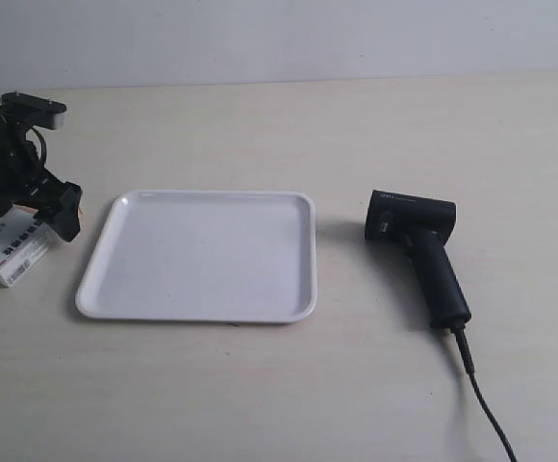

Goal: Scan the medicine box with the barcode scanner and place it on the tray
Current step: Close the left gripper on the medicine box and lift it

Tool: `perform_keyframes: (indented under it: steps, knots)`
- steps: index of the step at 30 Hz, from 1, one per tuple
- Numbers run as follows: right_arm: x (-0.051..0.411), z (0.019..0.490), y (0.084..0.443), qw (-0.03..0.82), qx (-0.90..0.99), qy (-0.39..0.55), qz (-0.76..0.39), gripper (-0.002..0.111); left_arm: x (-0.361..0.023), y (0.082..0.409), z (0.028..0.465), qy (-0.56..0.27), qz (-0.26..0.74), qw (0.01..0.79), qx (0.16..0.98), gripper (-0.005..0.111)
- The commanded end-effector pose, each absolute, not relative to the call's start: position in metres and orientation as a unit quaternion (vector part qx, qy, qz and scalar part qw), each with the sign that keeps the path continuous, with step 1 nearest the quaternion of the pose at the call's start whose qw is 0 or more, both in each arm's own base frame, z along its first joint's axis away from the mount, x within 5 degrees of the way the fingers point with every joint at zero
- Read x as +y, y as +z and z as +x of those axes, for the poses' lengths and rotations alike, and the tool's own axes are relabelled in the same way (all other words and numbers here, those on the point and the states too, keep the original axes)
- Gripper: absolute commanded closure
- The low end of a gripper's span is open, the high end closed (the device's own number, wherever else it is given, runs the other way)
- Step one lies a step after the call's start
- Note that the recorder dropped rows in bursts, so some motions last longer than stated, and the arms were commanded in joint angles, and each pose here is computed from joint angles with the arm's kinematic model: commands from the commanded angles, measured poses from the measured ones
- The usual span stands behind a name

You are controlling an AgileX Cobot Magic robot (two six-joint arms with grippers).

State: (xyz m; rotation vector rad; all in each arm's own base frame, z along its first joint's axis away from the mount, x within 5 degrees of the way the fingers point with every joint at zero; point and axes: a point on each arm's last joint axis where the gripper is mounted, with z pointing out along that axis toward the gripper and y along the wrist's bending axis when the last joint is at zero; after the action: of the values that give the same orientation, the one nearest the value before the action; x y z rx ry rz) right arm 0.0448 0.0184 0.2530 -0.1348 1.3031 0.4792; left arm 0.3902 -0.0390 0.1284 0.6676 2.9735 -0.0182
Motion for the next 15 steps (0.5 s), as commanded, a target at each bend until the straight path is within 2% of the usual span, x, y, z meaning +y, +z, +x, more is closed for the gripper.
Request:
perform_keyframes:
  steps: [1,5,7,11,13,15]
  knots:
    - [0.0182,0.0437,0.2549,0.769,0.596,0.22,-0.065,0.108,-0.0371,0.1278,0.3907,-0.003,0.22,0.049,0.974,0.002]
    - [0.0182,0.0437,0.2549,0.769,0.596,0.22,-0.065,0.108,-0.0362,0.1255,0.3904,0.001,0.221,0.044,0.974,0.007]
    - [0.0182,0.0437,0.2549,0.769,0.596,0.22,-0.065,0.108,-0.0362,0.1248,0.3904,0.001,0.221,0.043,0.974,0.017]
    - [0.0182,0.0437,0.2549,0.769,0.596,0.22,-0.065,0.108,-0.0362,0.123,0.39,0.001,0.221,0.039,0.975,0.046]
    - [0.0182,0.0437,0.2549,0.769,0.596,0.22,-0.065,0.108,-0.0363,0.1214,0.3899,-0.001,0.22,0.036,0.975,0.053]
    - [0.0182,0.0437,0.2549,0.769,0.596,0.22,-0.065,0.108,-0.0363,0.1187,0.3894,-0.001,0.22,0.03,0.975,0.054]
